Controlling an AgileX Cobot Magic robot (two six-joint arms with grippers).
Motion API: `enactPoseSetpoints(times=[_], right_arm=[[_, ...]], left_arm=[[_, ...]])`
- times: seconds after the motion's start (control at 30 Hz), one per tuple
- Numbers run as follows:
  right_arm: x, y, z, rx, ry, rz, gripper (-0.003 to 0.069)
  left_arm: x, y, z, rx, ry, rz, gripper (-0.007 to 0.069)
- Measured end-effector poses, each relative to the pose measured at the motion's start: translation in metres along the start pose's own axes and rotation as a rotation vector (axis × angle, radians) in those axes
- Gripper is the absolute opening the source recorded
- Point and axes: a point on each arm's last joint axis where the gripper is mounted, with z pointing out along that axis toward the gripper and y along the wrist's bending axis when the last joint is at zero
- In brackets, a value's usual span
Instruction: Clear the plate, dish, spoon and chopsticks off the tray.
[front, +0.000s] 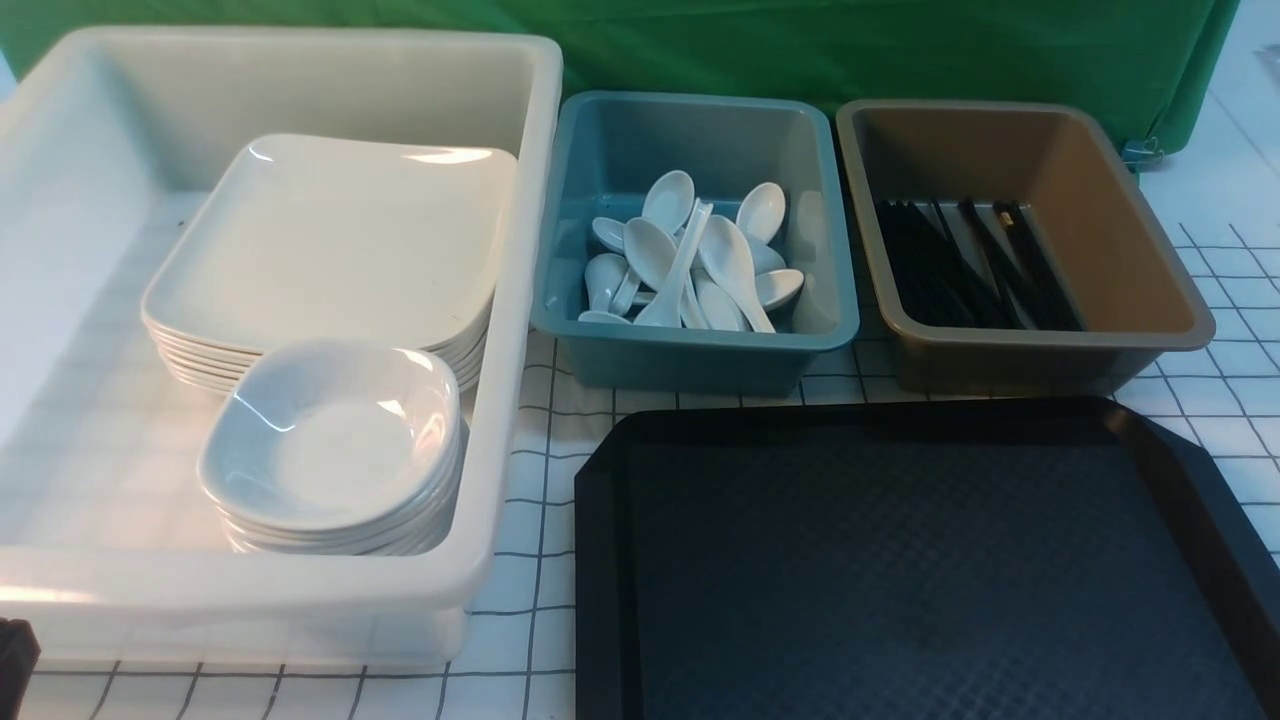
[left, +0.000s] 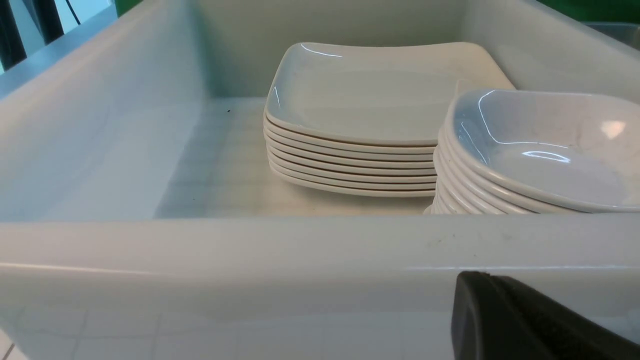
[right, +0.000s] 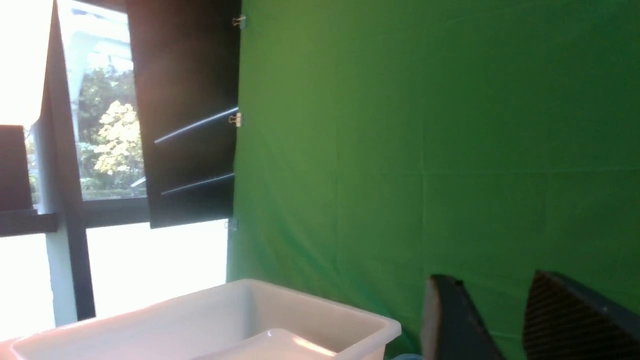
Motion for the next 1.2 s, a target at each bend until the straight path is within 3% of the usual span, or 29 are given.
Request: enactPoseSetpoints(times=[0.4, 0.63, 0.7, 0.83, 0.97, 1.2], right_arm=[[0.008, 0.002, 0.003, 0.007, 0.029, 0.009, 0.0239], [0.058, -0.006, 0.005, 0.281, 0.208, -0.073, 0.0239], [0.087, -0.012, 0.0, 0.407, 0.302, -0.091, 0.0239], [0.143, -0.018, -0.019, 0.568, 0.451, -0.087, 0.0239], [0.177, -0.016, -0.036, 0.627, 0.529, -0.071, 0.0239], [0.184, -0.015, -0.039, 0.633, 0.578, -0.06, 0.0239]], left_arm=[[0.0, 0.0, 0.0, 0.0, 0.0, 0.0, 0.0005], [0.0, 0.0, 0.0, 0.0, 0.0, 0.0, 0.0005], [0.0, 0.0, 0.0, 0.0, 0.0, 0.0, 0.0005], [0.0, 0.0, 0.0, 0.0, 0.0, 0.0, 0.0005], [0.0, 0.0, 0.0, 0.0, 0.0, 0.0, 0.0005], [0.0, 0.0, 0.0, 0.0, -0.005, 0.0, 0.0005]])
